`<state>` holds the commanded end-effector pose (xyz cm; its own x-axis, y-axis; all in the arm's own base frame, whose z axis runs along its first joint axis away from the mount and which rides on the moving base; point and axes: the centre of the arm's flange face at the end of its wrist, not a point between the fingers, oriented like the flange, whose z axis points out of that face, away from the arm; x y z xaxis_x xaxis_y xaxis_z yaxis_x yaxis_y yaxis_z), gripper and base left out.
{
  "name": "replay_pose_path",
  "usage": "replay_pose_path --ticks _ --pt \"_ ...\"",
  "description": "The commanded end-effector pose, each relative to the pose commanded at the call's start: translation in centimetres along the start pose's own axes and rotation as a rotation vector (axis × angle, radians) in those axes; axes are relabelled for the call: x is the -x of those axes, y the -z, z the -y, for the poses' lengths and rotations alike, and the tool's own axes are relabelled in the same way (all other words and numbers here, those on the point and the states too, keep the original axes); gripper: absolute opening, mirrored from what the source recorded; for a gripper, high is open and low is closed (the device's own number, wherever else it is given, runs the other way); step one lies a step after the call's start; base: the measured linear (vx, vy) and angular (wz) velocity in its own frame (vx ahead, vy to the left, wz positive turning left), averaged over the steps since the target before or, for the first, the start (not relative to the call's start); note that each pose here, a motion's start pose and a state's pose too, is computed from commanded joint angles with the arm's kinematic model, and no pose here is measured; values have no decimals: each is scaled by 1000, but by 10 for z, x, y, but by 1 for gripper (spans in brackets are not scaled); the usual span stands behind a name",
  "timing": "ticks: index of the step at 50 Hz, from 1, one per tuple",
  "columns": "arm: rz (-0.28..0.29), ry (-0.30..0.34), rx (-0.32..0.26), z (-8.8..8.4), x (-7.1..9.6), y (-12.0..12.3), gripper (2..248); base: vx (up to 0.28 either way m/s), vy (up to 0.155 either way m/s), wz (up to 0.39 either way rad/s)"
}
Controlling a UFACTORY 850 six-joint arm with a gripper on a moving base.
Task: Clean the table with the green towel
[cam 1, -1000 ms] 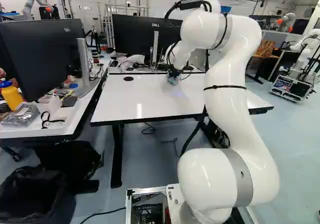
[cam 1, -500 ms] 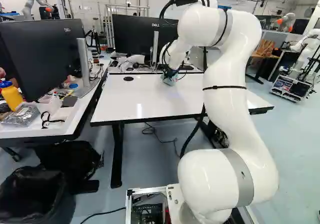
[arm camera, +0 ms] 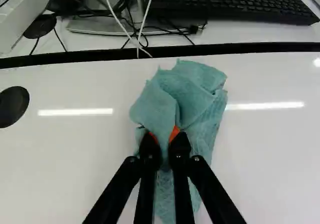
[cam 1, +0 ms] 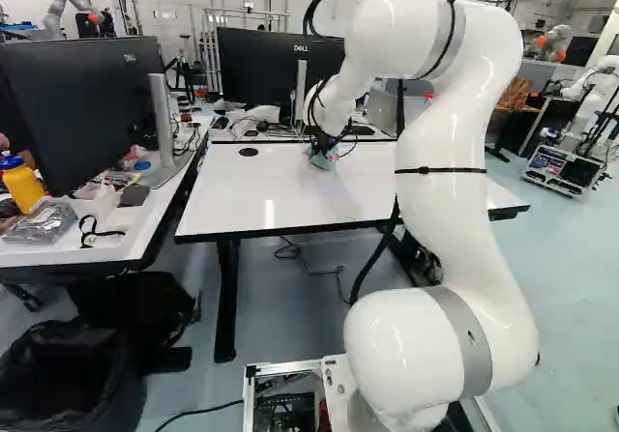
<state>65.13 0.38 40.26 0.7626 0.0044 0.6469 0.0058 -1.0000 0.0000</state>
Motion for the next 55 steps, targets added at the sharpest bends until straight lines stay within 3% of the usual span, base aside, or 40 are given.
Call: replay_pose_path --ticks 27,40,55 --pt "36 4 -3 3 35 35 39 0 0 0" --pt "43 -19 15 -14 42 42 39 0 0 0" --pt "35 -49 40 -38 34 34 39 0 0 0"
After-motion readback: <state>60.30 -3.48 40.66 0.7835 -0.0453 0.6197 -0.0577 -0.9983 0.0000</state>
